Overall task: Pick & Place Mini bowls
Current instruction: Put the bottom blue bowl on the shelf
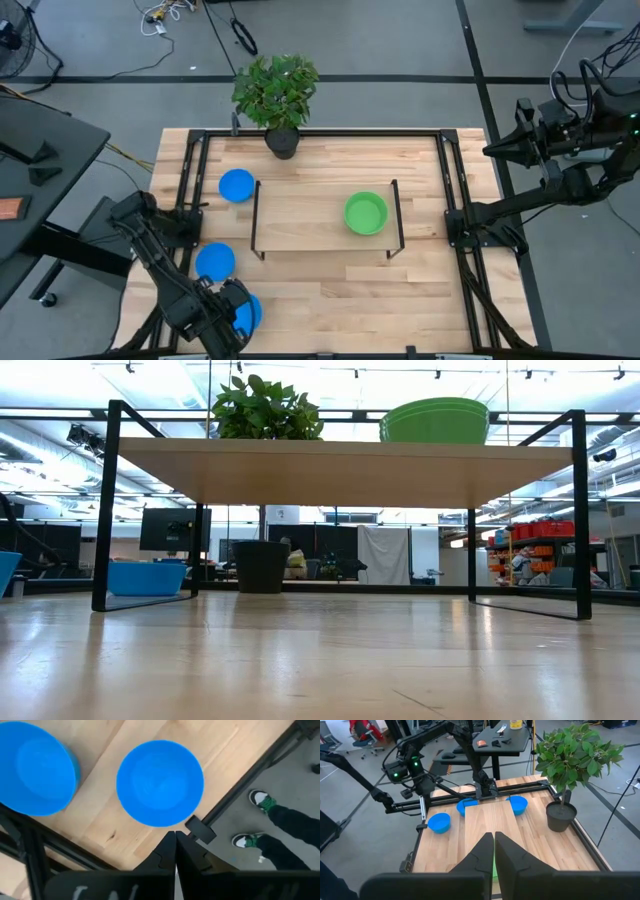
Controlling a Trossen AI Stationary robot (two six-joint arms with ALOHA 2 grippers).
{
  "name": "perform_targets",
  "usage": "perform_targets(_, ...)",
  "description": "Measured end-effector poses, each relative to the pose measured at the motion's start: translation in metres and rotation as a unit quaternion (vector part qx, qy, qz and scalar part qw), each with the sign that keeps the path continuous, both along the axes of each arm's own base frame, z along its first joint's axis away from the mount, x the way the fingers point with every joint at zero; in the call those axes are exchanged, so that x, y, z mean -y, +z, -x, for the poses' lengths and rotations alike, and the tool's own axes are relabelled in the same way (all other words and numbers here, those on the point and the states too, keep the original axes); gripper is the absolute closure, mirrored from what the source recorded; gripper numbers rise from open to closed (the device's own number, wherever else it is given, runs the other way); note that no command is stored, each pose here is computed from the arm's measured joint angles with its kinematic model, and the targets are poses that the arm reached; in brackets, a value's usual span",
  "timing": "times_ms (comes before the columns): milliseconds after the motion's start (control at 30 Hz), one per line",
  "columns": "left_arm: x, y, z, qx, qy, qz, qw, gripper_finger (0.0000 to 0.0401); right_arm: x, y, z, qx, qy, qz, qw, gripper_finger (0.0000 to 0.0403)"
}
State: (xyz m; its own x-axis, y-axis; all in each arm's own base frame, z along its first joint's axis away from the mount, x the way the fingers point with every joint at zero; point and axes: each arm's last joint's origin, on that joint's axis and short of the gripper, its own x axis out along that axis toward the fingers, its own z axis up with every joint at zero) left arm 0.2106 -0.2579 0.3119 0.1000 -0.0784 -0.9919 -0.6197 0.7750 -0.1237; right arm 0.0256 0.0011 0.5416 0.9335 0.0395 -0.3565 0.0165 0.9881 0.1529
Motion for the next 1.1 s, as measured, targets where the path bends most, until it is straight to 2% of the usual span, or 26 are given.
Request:
perform_targets(267, -0.009, -0.023, 0.009, -0.001, 0.032, 0.016, 0.999, 0.0390, 0.000, 0.000, 0.000, 0.000, 0.000, 0.000, 1.000, 0.0382)
perform_targets(600, -0.024, -0.057, 0.024, -0.053, 0.097, 0.018, 0.994, 0.0389, 0.000, 0.000, 0.000, 0.000, 0.000, 0.000, 1.000, 0.0382)
perform_targets(933, -0.026, -0.085, 0.026, -0.062, 0.122, 0.034, 0.990, 0.0389, 0.000, 0.000, 0.000, 0.000, 0.000, 0.000, 1.000, 0.0382)
perform_targets(1100, -0.026, -0.091, 0.024, -0.058, 0.131, 0.043, 0.989, 0.0364, 0.000, 0.000, 0.000, 0.000, 0.000, 0.000, 1.000, 0.0382)
